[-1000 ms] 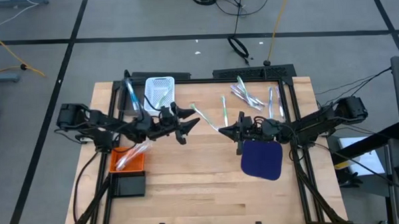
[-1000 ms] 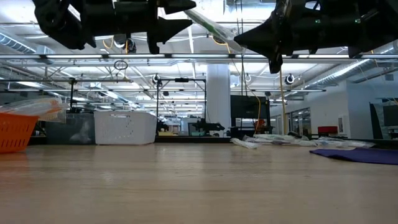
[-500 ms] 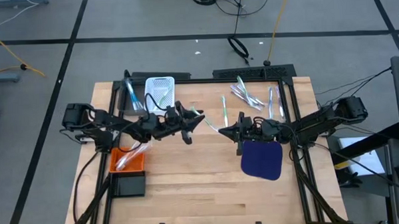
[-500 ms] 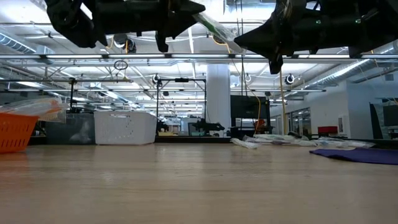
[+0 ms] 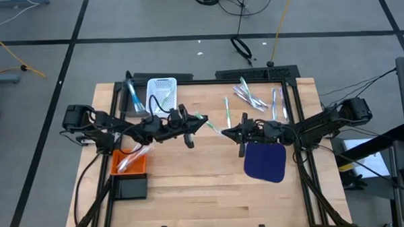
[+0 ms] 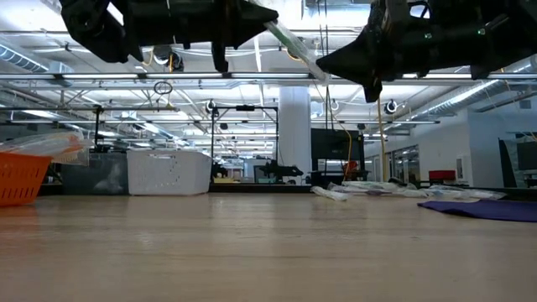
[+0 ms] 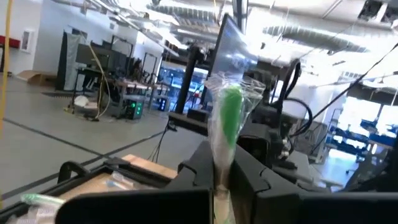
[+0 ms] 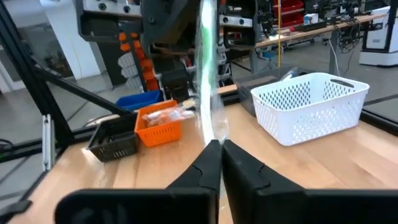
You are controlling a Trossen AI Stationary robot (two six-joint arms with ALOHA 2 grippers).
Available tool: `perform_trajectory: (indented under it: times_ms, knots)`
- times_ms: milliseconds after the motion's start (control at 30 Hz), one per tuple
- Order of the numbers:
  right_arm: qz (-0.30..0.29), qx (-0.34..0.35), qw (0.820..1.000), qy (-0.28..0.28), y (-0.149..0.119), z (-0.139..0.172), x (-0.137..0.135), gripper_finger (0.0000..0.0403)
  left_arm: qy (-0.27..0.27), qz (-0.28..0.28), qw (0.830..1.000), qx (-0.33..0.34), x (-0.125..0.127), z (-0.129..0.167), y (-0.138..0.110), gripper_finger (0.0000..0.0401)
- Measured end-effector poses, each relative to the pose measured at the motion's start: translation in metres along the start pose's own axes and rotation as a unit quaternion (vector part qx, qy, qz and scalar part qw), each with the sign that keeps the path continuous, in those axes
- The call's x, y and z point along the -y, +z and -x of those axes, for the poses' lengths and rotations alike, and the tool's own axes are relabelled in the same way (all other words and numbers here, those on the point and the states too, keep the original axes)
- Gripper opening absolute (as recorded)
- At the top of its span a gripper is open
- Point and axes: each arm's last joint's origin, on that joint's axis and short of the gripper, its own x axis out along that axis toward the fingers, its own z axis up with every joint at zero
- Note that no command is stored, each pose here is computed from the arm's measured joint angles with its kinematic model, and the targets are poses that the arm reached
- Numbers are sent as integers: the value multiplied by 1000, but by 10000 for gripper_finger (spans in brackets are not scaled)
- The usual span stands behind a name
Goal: Pick & Place Toothbrushes
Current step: Put the green toothbrush into the white bin
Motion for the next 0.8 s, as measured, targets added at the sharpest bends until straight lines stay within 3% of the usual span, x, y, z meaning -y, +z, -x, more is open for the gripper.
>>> perform_trajectory:
  times_ms: [233,467,600,800]
  knots:
    - [9,-25,1000,-8,-4,-1,4,86,17,-17,999,-32,0,6,13,8]
    - [2,-27,1000,-14,-4,-1,6,151,134,-52,984,-106,-13,26,38,8]
    - [2,-27,1000,-14,-4,-1,6,156,200,-76,967,-137,-20,43,54,8]
    - [2,-28,1000,-15,-4,-1,6,145,330,-104,924,-162,-37,69,71,8]
